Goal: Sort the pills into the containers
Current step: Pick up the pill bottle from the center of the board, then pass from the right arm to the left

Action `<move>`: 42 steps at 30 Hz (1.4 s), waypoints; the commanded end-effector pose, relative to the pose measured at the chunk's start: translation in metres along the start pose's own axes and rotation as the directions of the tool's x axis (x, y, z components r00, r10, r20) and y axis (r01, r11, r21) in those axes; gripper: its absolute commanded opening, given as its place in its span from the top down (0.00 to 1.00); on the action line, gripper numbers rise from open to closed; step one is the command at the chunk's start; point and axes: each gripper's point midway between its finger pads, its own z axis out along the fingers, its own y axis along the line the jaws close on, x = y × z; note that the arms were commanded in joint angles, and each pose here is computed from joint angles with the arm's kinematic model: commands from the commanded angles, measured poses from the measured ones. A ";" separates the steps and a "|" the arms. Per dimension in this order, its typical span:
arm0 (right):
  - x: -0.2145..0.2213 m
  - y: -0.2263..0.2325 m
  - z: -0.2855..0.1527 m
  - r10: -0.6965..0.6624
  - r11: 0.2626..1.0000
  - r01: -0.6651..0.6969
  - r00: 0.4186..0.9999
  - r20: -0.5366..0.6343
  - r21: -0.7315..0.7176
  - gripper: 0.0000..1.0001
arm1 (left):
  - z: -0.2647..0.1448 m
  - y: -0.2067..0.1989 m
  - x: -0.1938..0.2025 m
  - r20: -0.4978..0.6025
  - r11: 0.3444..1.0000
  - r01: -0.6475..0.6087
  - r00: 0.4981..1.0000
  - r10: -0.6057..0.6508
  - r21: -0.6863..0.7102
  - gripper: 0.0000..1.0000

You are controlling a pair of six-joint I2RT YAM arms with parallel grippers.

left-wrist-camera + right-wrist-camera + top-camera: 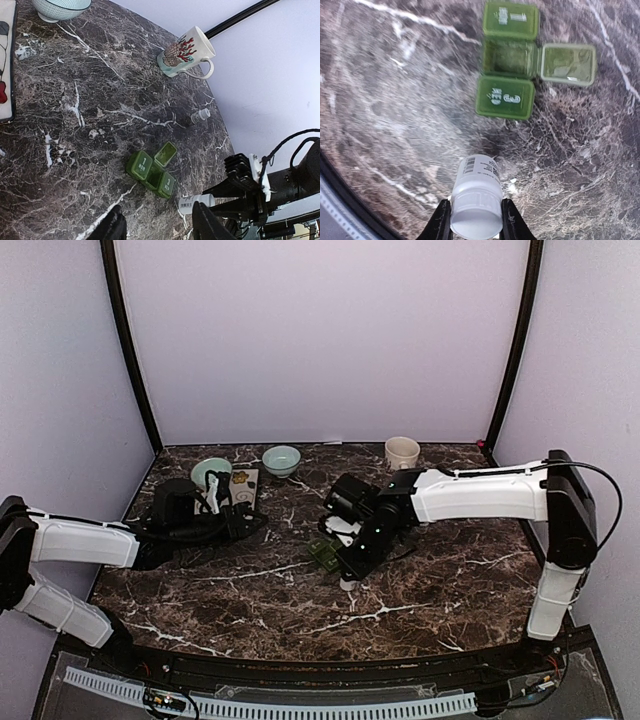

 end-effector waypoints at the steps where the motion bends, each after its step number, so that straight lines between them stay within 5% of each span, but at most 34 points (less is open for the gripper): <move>1: -0.043 0.011 -0.058 0.029 0.991 -0.005 0.982 0.184 -0.133 1.00 | -0.006 -0.040 -0.018 0.039 0.988 -0.071 0.997 0.067 0.135 0.52; 14: -0.107 0.019 -0.156 0.194 0.881 0.063 0.856 0.479 -0.469 1.00 | -0.014 -0.107 -0.039 0.051 0.910 -0.154 0.988 0.145 0.385 0.51; 25: -0.122 0.038 -0.197 0.301 0.691 0.151 0.829 0.471 -0.707 1.00 | -0.023 -0.146 -0.043 0.007 0.772 -0.119 0.989 0.147 0.624 0.52; 42: -0.133 0.040 -0.201 0.334 0.612 0.166 0.832 0.443 -0.773 1.00 | -0.033 -0.164 -0.044 -0.031 0.684 -0.070 0.990 0.134 0.726 0.51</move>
